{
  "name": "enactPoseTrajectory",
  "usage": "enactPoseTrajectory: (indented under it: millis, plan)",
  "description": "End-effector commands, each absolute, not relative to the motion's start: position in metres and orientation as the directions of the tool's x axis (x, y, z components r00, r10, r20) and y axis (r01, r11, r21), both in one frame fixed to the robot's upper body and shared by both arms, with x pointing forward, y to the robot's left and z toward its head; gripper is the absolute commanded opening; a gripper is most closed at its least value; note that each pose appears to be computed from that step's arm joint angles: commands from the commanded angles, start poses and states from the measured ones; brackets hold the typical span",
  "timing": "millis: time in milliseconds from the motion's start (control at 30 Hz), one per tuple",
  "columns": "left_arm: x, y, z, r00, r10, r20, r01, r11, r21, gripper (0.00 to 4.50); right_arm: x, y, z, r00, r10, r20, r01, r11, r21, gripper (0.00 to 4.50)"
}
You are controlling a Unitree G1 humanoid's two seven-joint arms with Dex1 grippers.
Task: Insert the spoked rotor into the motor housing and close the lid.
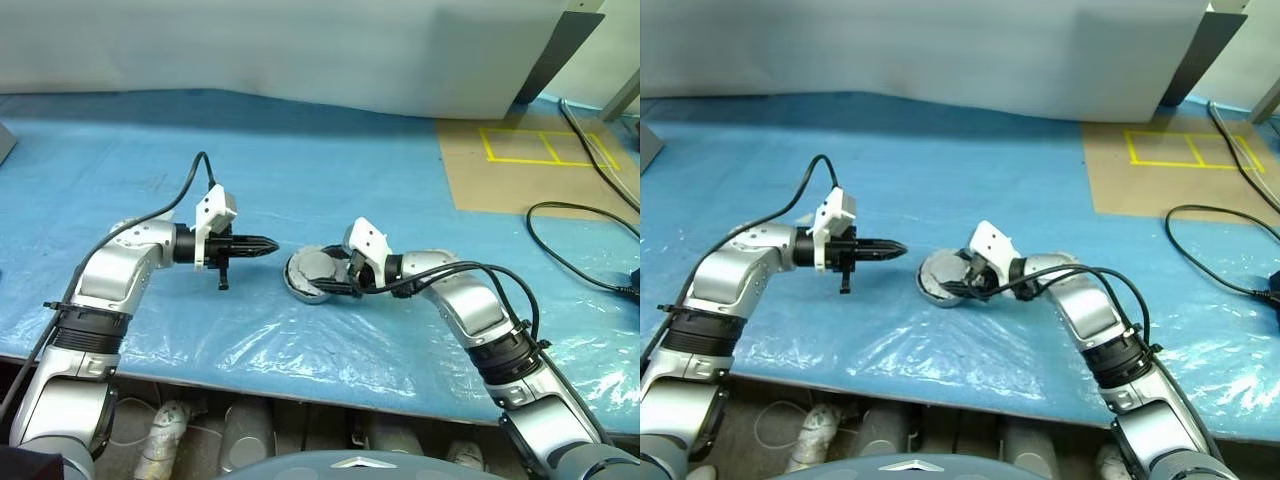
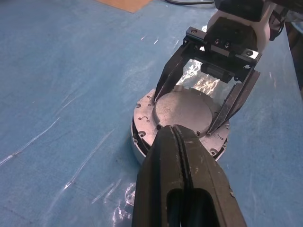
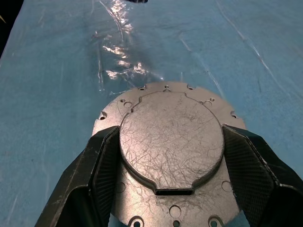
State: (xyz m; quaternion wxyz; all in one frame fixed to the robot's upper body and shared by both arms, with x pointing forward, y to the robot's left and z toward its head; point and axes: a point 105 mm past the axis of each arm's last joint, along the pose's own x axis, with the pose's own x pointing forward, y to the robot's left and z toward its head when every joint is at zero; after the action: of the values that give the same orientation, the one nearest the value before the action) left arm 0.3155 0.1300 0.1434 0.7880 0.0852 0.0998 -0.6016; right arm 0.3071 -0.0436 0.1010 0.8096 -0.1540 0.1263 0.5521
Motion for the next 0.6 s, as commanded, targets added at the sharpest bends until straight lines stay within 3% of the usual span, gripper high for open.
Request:
enactPoseTrajectory:
  millis: [33, 167, 400, 600]
  plan:
    - [0.315, 0.13, 0.148, 0.26, -0.934, -0.243, 0.965, 0.258, 0.042, 0.0, 0.307, -0.032, 0.131, 0.361, 0.879, -0.31, -0.932, 0.329, -0.151, 2.96]
    - [0.317, 0.129, 0.146, 0.262, -0.934, -0.243, 0.965, 0.26, 0.041, 0.0, 0.308, -0.029, 0.135, 0.37, 0.873, -0.318, -0.928, 0.335, -0.161, 2.96]
    - [0.319, 0.128, 0.145, 0.263, -0.935, -0.239, 0.965, 0.26, 0.044, 0.0, 0.313, -0.034, 0.107, 0.395, 0.836, -0.381, -0.919, 0.361, -0.16, 2.96]
    - [0.32, 0.132, 0.143, 0.277, -0.93, -0.244, 0.961, 0.274, 0.045, 0.0, 0.314, -0.026, 0.102, 0.395, 0.842, -0.368, -0.918, 0.379, -0.119, 2.96]
